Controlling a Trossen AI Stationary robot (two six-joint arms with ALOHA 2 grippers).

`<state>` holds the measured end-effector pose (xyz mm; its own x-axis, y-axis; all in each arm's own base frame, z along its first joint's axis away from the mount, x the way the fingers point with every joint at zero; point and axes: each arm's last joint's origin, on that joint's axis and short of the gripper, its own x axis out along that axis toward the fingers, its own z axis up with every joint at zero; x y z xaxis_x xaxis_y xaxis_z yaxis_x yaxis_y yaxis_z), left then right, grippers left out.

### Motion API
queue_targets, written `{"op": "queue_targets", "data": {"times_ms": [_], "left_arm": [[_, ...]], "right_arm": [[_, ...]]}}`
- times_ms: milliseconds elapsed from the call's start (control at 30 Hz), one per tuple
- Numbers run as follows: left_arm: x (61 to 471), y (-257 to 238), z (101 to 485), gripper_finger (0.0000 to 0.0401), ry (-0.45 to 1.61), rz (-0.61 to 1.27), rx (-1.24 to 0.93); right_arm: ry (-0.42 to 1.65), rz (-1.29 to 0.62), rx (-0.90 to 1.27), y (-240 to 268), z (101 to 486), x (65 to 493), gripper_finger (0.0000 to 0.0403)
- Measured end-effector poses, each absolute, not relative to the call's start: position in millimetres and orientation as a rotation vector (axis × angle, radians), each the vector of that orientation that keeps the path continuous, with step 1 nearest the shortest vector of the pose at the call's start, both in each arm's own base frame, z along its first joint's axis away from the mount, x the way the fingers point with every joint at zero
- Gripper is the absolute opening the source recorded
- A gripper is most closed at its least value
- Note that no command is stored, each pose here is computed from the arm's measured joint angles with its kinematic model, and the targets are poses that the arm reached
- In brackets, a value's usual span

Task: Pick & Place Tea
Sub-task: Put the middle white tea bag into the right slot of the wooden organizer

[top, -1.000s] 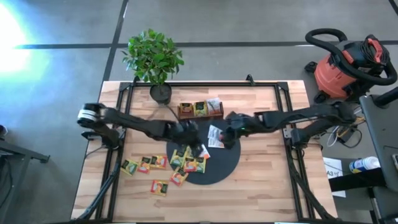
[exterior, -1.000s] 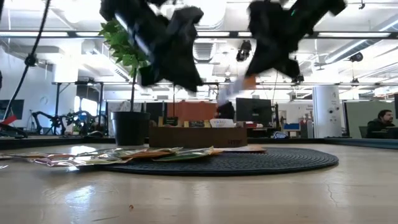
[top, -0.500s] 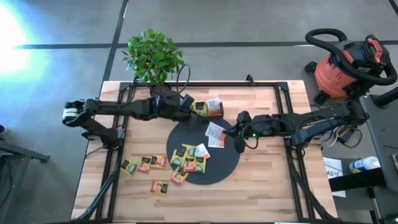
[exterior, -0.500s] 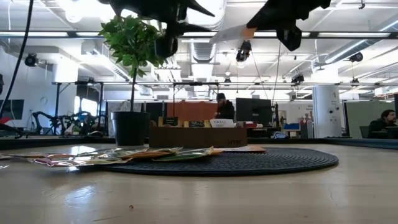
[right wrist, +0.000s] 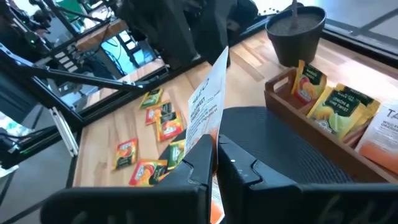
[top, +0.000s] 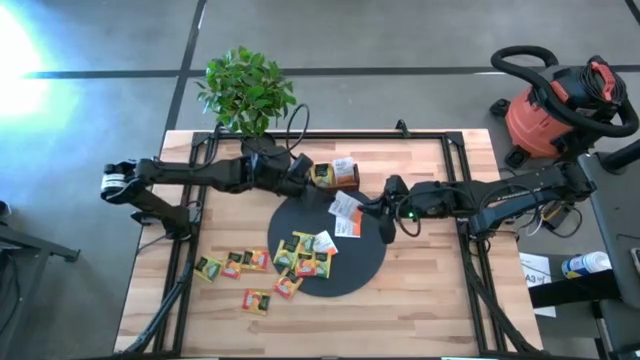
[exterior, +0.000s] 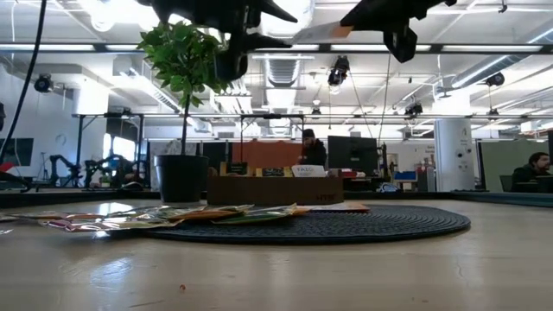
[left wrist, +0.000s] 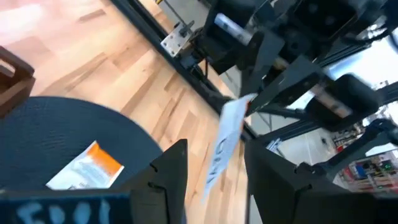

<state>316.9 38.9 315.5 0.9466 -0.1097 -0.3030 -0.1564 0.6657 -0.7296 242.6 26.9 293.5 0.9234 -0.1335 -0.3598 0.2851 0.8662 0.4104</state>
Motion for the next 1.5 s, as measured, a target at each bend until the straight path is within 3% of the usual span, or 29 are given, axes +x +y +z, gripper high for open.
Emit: {"op": "queue_targets", "data": {"times_ms": [567, 667, 867, 1033, 1167, 1367, 1500], "left_arm": [[323.0, 39.7, 314.9, 0.0127, 0.304, -0.015, -0.818], [323.8, 39.5, 314.2, 0.0101, 0.306, -0.018, -0.804], [324.1, 39.9, 314.3, 0.0012, 0.3, -0.01, -0.775], [324.2, 41.4, 315.6, 0.0001, 0.286, 0.016, -0.735], [323.9, 42.7, 315.0, 0.0, 0.289, 0.024, -0.727], [320.8, 42.6, 305.2, 0.0, 0.38, 0.066, -0.71], [319.4, 39.0, 301.2, 0.0, 0.436, 0.033, -0.693]], "right_arm": [[0.187, -0.223, 0.481, 18.6, 306.3, 247.8, 0.0008], [0.192, -0.232, 0.489, 17.2, 305.5, 247.8, 0.0008], [0.195, -0.238, 0.496, 16.4, 304.9, 247.8, 0.0008], [0.226, -0.253, 0.501, 15.9, 301.7, 246.9, 0.0011], [0.312, -0.287, 0.544, 14.4, 292.8, 244.1, 0.0041], [0.429, -0.326, 0.549, 13.5, 282.0, 238.8, 0.0126], [0.472, -0.231, 0.552, 8.0, 281.3, 239.6, 0.0176]]}}
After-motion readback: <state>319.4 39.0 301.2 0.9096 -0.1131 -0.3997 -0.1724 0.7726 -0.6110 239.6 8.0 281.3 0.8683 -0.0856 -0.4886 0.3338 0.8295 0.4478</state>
